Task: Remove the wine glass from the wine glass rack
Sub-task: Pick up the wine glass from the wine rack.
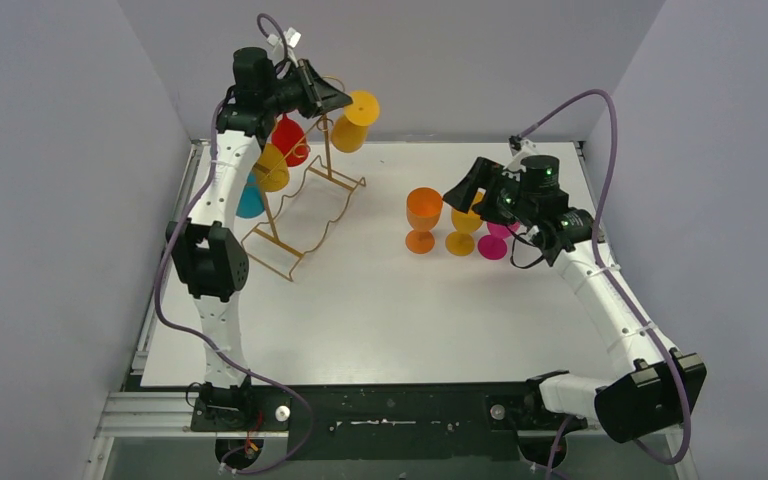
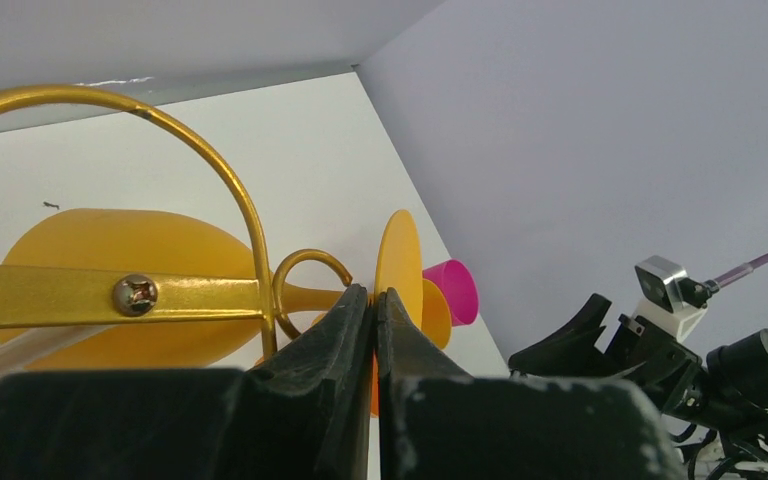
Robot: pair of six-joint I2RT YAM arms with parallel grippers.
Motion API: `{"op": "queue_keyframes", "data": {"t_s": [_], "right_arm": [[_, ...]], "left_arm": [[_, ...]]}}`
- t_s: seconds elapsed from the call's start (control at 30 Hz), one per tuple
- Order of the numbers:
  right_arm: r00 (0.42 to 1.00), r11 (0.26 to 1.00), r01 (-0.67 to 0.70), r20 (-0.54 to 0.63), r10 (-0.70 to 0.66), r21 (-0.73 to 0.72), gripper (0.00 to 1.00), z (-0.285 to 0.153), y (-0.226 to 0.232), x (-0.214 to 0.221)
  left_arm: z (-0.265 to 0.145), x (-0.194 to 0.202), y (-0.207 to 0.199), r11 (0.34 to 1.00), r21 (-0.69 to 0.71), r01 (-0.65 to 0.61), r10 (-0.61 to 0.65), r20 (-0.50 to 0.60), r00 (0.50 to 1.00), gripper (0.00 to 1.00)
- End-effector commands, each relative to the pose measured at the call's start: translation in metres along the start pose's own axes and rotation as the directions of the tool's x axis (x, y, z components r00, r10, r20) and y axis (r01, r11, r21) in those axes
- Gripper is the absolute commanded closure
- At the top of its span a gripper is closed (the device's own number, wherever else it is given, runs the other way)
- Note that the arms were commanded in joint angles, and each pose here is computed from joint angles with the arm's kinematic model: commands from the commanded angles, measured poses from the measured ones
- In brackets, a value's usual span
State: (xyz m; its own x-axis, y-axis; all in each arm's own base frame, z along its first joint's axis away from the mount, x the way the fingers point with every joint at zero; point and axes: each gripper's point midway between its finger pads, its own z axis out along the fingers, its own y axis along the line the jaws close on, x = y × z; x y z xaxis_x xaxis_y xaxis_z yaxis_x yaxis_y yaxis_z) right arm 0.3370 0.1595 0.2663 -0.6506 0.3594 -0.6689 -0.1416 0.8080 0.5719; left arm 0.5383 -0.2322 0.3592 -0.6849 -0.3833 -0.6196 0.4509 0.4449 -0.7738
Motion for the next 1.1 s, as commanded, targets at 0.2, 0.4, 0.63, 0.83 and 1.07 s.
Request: {"op": "queue_keyframes", "data": {"t_s": [0.2,0.4,0.63,0.83,1.07], "right_arm": [[0.999,0.992,0.034,0.024,-0.031,-0.121,0.23,0.012,0.041,-0.008],[0.999,0.992,0.040,0.038,-0.035,-0.119,0.23,0.010,0.041,-0.009],[0.999,0.992,0.034,0.030,-0.031,-0.118,0.23,0.011,0.039,-0.006],[0.999,0.993,0.030,0.028,-0.027,-0.113,0.23,0.010,0.037,-0.004],[0.999,0.994,0.027,0.028,-0.024,-0.109,0.23,0.011,0.036,-0.003]], "left_arm": [[-0.005,-0.004,-0.047,0.992,0.097,-0.079,0.079,0.005,0.997,1.00],[-0.005,0.009,-0.065,0.981,0.132,-0.142,0.147,-0.026,0.989,1.00],[-0.008,0.007,-0.076,0.970,0.142,-0.200,0.202,0.000,0.979,1.00],[-0.020,-0.002,-0.100,0.948,0.177,-0.265,0.261,0.045,0.964,1.00],[-0.035,0.001,-0.129,0.915,0.251,-0.317,0.313,0.058,0.948,1.00]]}}
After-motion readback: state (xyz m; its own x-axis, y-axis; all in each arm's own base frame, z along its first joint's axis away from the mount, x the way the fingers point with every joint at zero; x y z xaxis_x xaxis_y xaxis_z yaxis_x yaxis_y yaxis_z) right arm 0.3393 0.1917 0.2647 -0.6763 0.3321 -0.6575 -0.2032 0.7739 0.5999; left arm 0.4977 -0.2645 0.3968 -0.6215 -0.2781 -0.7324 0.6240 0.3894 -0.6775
